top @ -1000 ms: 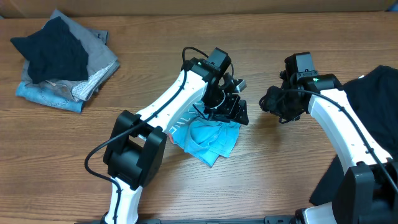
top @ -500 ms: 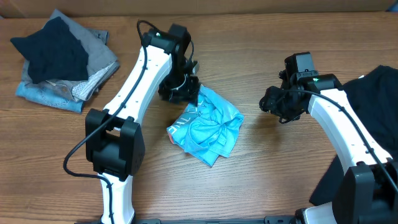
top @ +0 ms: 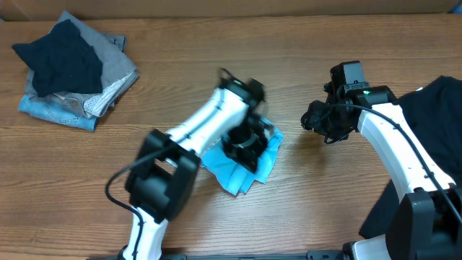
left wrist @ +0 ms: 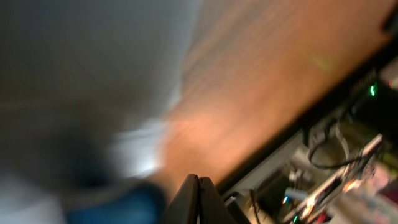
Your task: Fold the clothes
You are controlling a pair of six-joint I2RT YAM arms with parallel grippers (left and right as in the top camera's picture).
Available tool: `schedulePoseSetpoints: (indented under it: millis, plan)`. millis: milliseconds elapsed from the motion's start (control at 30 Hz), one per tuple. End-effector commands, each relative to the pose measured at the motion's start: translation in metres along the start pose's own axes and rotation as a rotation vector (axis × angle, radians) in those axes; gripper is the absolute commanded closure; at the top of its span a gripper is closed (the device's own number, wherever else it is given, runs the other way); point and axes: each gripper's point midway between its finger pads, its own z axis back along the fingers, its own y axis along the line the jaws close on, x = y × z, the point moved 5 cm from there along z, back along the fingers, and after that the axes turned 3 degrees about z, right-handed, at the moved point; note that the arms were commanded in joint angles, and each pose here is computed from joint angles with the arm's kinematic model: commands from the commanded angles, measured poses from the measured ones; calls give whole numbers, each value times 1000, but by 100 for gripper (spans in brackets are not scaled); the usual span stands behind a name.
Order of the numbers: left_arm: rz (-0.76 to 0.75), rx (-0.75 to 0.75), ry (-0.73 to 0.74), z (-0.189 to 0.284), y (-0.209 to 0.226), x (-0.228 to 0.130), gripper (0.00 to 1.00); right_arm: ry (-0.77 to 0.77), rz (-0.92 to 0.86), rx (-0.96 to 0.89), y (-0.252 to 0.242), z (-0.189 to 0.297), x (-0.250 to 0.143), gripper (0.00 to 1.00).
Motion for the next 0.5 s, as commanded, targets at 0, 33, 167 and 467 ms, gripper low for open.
schedulePoseSetpoints:
  millis: [0, 33, 167, 467]
  plan:
    - [-17, 67, -33, 7, -24, -4, 96, -13, 7, 14, 2, 3, 4, 48]
    - [10, 111, -50, 12, -21, -4, 96, -14, 7, 14, 2, 3, 4, 48]
    - [124, 219, -160, 49, 1, -3, 96, -19, 10, 28, 4, 3, 6, 47]
    - [435, 222, -420, 153, 127, -20, 43, 6, 356, 295, 78, 0, -16, 41]
